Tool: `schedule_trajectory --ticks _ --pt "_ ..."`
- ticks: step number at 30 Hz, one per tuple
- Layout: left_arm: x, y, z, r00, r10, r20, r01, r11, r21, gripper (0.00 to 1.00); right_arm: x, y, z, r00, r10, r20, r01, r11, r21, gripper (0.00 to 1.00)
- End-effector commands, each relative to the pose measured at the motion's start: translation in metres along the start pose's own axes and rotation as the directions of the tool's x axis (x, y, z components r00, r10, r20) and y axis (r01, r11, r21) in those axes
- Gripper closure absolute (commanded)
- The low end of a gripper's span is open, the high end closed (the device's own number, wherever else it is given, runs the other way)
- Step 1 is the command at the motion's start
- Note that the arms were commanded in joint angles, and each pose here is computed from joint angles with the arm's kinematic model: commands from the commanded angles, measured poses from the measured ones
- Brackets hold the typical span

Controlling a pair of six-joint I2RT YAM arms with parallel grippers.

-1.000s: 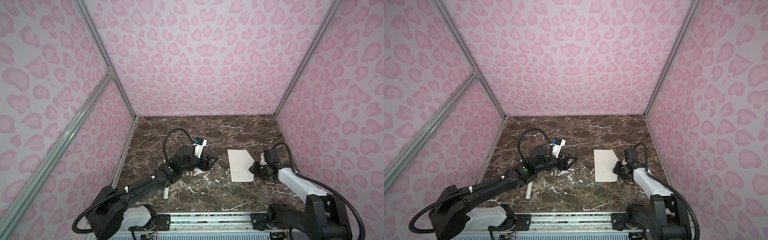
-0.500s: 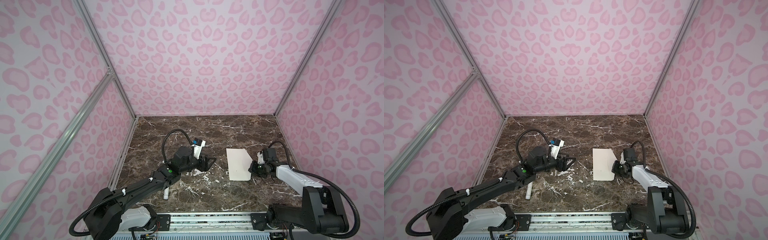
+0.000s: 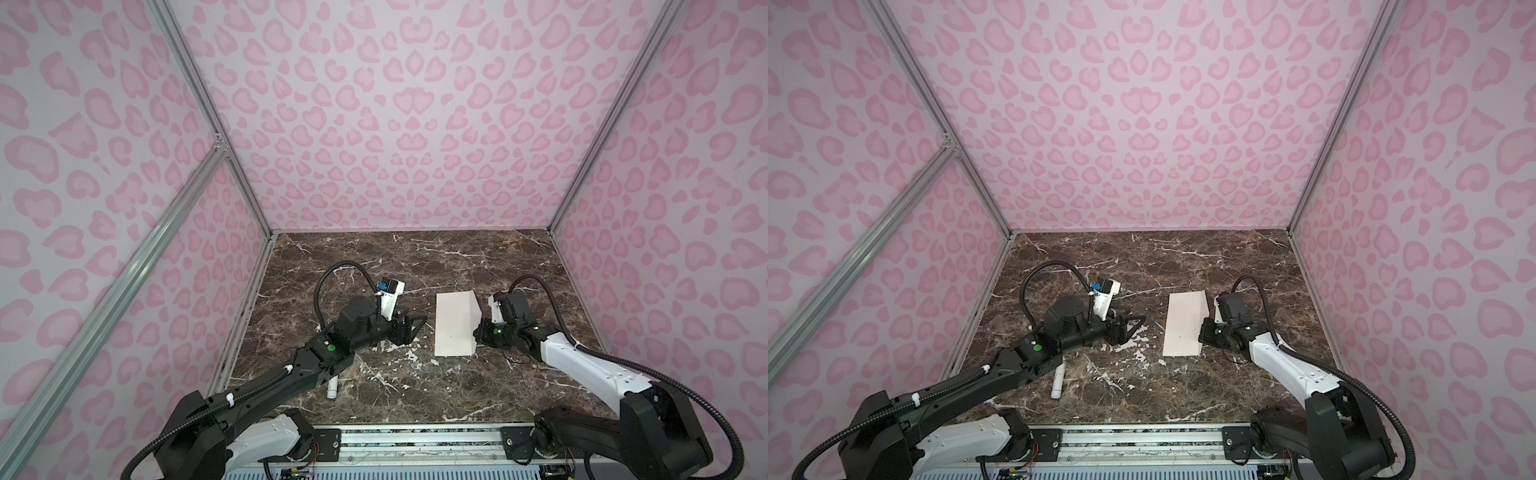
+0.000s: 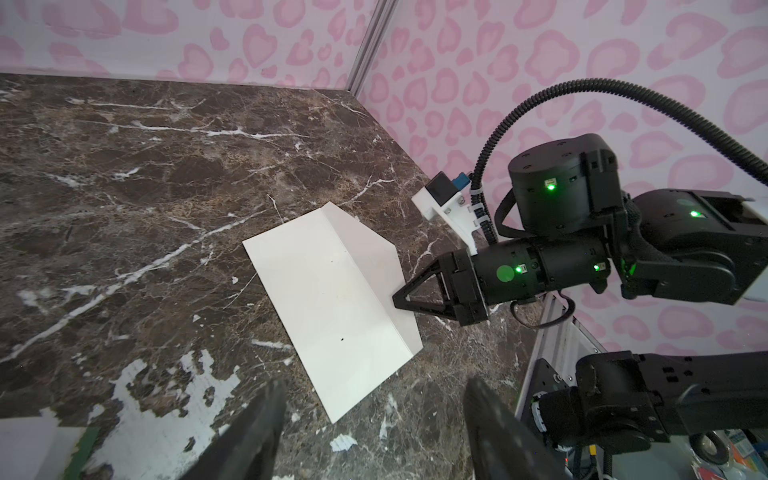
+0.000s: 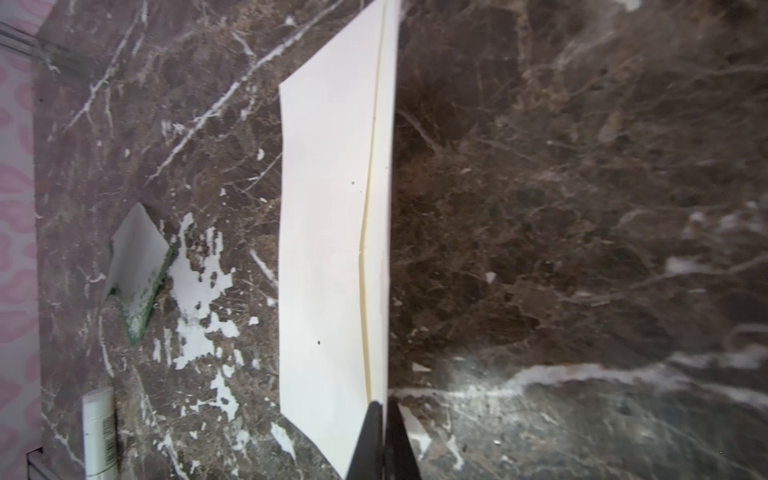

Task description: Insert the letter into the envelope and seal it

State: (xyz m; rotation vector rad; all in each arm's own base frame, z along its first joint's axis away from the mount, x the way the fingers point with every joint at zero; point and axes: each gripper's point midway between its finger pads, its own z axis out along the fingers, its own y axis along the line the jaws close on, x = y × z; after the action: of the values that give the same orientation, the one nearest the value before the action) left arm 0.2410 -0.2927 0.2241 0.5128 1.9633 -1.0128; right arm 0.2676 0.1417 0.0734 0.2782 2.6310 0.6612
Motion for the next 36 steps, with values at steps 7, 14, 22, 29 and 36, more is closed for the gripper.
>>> schedule_trajectory --ticks 7,14,22,29,36 --pt "0.001 0.015 -0.026 0.999 0.037 0.018 -0.035 0.994 -0.104 0.29 0.013 0.052 0.022 0.999 -0.033 -0.03 0.031 0.998 -0.061 1.0" --pt "-0.001 0.022 -0.043 0.998 0.048 0.044 -0.041 0.988 -0.152 0.28 0.04 0.075 0.038 0.993 -0.08 -0.082 0.074 0.994 -0.081 1.0" --pt "0.001 0.029 -0.05 0.997 0.055 0.047 -0.046 0.982 -0.181 0.27 0.054 0.075 0.052 0.995 -0.061 -0.082 0.057 0.997 -0.061 1.0" --pt "0.004 0.035 -0.051 0.998 0.055 0.043 -0.046 0.98 -0.194 0.26 0.061 0.066 0.053 0.995 -0.056 -0.081 0.053 0.998 -0.036 1.0" --pt "0.005 0.038 -0.05 0.998 0.054 0.04 -0.045 0.979 -0.2 0.26 0.066 0.06 0.056 0.994 -0.057 -0.094 0.055 0.998 -0.017 0.81"
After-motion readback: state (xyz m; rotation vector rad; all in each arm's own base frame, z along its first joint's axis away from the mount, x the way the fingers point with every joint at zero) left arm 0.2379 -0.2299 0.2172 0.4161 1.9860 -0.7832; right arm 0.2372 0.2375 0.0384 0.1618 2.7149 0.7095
